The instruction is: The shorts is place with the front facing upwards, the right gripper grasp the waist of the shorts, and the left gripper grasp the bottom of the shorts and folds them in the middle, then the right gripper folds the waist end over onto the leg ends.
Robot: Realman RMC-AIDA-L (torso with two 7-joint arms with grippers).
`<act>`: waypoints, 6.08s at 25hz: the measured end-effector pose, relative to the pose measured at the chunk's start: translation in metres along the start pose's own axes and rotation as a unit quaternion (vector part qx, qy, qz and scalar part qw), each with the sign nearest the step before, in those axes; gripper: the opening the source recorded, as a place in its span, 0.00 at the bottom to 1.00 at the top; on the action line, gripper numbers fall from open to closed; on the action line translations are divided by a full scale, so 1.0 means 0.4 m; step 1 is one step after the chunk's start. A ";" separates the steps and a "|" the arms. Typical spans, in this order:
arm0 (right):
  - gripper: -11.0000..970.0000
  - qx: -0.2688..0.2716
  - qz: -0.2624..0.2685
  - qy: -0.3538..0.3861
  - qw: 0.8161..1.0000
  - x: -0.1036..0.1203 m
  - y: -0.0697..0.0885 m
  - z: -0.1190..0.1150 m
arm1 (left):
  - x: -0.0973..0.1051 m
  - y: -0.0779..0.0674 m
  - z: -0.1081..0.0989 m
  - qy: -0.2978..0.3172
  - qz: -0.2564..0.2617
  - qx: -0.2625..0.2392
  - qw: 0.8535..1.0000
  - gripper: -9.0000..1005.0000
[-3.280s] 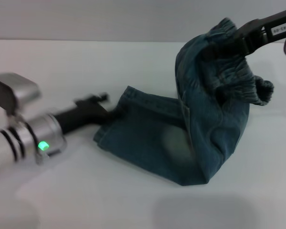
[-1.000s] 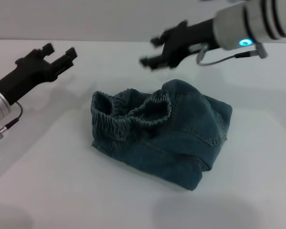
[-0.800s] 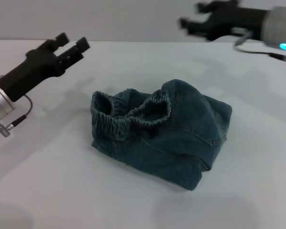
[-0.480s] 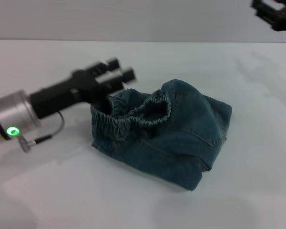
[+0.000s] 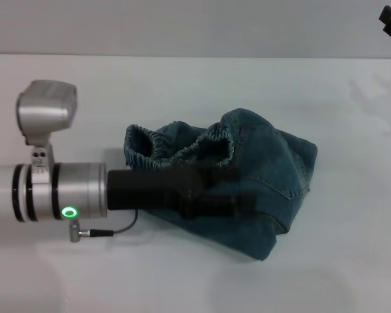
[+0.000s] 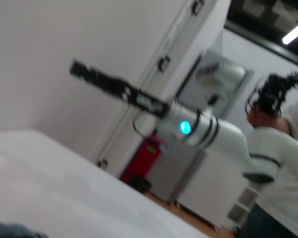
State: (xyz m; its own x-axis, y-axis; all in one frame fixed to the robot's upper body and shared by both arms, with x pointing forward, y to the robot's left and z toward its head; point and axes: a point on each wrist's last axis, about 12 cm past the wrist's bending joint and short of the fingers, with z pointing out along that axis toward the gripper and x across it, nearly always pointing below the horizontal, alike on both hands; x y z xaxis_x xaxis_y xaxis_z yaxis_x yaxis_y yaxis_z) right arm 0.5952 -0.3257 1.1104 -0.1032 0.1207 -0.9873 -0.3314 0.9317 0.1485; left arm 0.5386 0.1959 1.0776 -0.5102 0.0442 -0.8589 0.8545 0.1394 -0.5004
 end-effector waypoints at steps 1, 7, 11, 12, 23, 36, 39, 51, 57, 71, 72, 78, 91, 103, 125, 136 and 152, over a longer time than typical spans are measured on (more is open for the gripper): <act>0.61 -0.002 0.001 0.000 1.000 0.001 0.001 0.000 | 0.000 0.000 0.000 0.000 0.000 0.000 1.000 0.79; 0.61 -0.011 0.010 0.004 1.000 0.018 0.007 -0.007 | 0.024 0.010 0.023 0.035 -0.024 -0.016 0.999 0.79; 0.61 -0.014 0.015 0.008 1.000 0.028 0.009 -0.009 | 0.043 0.030 0.029 0.045 -0.035 -0.058 0.997 0.71; 0.61 -0.016 0.017 0.009 1.000 0.031 0.010 -0.010 | 0.047 0.036 0.033 0.050 -0.038 -0.069 0.996 0.69; 0.61 -0.023 0.028 0.017 0.999 0.056 0.011 -0.030 | 0.030 0.056 0.063 0.038 -0.036 -0.096 0.994 0.61; 0.61 -0.052 0.041 0.002 0.998 0.063 0.025 -0.051 | 0.006 0.094 0.055 -0.027 0.000 -0.170 0.985 0.60; 0.61 -0.065 0.047 -0.018 0.997 0.053 0.024 -0.070 | 0.006 0.101 0.052 -0.024 -0.001 -0.182 0.983 0.60; 0.61 -0.074 0.062 -0.041 0.995 0.053 0.014 -0.110 | 0.007 0.156 0.023 -0.012 0.044 -0.288 0.956 0.60; 0.61 -0.092 0.061 -0.046 0.993 0.050 0.024 -0.111 | 0.016 0.167 0.009 -0.035 0.078 -0.337 0.938 0.60; 0.61 -0.409 0.042 0.061 0.910 -0.014 0.171 -0.119 | 0.013 0.134 -0.132 -0.244 0.101 -0.416 0.870 0.60; 0.61 -0.437 0.045 0.088 0.894 -0.025 0.180 -0.116 | 0.013 0.134 -0.132 -0.244 0.101 -0.416 0.870 0.60; 0.61 -0.510 0.039 0.262 0.819 -0.027 0.217 -0.088 | 0.020 0.132 -0.153 -0.256 0.097 -0.429 0.861 0.60; 0.61 -0.492 0.019 0.426 0.759 0.041 0.254 -0.053 | 0.029 0.128 -0.150 -0.252 0.102 -0.432 0.860 0.60; 0.61 -0.469 0.002 0.471 0.747 0.085 0.286 -0.028 | 0.031 0.128 -0.147 -0.249 0.101 -0.431 0.861 0.60; 0.61 -0.365 0.002 0.443 0.819 0.082 0.210 0.014 | 0.049 0.123 -0.157 -0.247 0.094 -0.435 0.861 0.60; 0.61 -0.284 0.012 0.389 0.876 0.055 0.126 0.012 | 0.055 0.123 -0.170 -0.249 0.091 -0.444 0.856 0.60; 0.61 -0.154 -0.020 -0.083 0.984 0.022 0.003 -0.192 | 0.058 0.091 -0.269 -0.361 0.103 -0.505 0.777 0.60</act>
State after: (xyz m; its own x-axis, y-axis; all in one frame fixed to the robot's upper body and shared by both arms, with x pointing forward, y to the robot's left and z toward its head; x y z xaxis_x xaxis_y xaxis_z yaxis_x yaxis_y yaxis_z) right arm 0.5220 -0.3498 1.1060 0.0626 0.1647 -0.9844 -0.6038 0.7916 0.0940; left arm 0.5475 0.3084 1.0511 0.1261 -0.3464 -0.9296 0.2124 0.9247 -0.3158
